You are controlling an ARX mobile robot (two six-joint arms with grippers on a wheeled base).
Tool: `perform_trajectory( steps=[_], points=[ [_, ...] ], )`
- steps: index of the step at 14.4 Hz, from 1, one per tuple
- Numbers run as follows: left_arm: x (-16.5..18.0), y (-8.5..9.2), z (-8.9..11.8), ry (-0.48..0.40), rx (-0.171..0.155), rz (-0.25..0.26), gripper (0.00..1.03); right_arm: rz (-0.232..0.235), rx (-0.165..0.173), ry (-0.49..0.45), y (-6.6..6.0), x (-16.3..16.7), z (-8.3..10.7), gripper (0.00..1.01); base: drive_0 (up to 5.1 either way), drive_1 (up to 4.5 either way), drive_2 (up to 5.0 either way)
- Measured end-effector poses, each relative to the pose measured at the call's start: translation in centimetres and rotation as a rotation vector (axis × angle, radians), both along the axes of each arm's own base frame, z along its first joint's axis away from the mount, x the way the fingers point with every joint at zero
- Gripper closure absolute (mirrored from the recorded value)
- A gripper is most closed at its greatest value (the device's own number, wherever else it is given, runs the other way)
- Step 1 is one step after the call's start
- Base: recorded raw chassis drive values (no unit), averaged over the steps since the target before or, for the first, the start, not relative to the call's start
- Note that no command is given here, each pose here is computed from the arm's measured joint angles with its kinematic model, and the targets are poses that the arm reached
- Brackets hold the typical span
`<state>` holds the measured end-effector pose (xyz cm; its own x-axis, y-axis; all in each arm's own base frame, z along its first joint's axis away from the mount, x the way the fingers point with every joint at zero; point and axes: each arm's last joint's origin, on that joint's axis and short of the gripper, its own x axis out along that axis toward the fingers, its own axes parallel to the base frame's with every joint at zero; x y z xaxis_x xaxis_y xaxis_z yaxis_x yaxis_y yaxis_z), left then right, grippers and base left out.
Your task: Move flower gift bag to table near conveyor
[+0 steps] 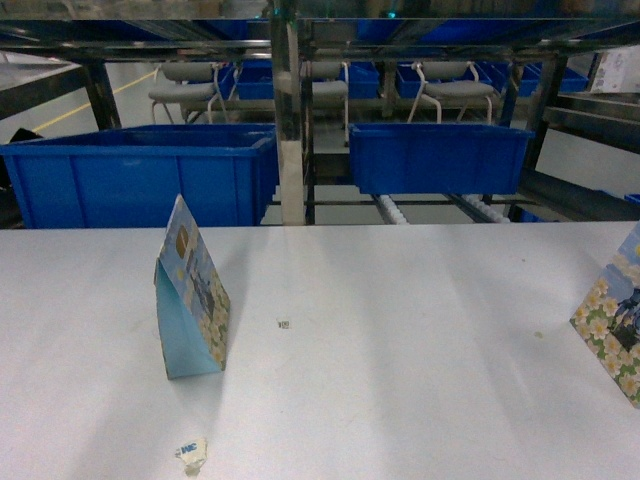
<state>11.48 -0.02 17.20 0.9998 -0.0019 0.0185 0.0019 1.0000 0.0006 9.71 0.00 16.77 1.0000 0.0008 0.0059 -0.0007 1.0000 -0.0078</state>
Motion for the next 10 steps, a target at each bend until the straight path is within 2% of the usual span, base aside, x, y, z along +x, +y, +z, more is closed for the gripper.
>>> perform_trajectory(
  steps=[5, 7, 8, 10],
  points=[
    [-0.7, 0.0, -0.1, 0.002, 0.0, 0.0, 1.01, 0.0, 0.0, 0.0, 0.0, 0.0, 0.0, 0.99, 0.0, 0.0, 0.0],
    [-1.6, 0.0, -0.7, 0.043, 0.0, 0.0, 1.01, 0.0, 0.0, 0.0, 0.0, 0.0, 0.0, 0.99, 0.0, 0.0, 0.0],
    [-1.8, 0.0, -0.2, 0.003, 0.0, 0.001, 1.01, 0.002, 0.0, 0.0, 0.0, 0.0, 0.0, 0.99, 0.0, 0.0, 0.0],
    [-1.7, 0.0, -0.4, 0.013, 0.0, 0.0, 1.01, 0.001, 0.0, 0.002, 0.0, 0.0, 0.0, 0.99, 0.0, 0.0, 0.0]
  ],
)
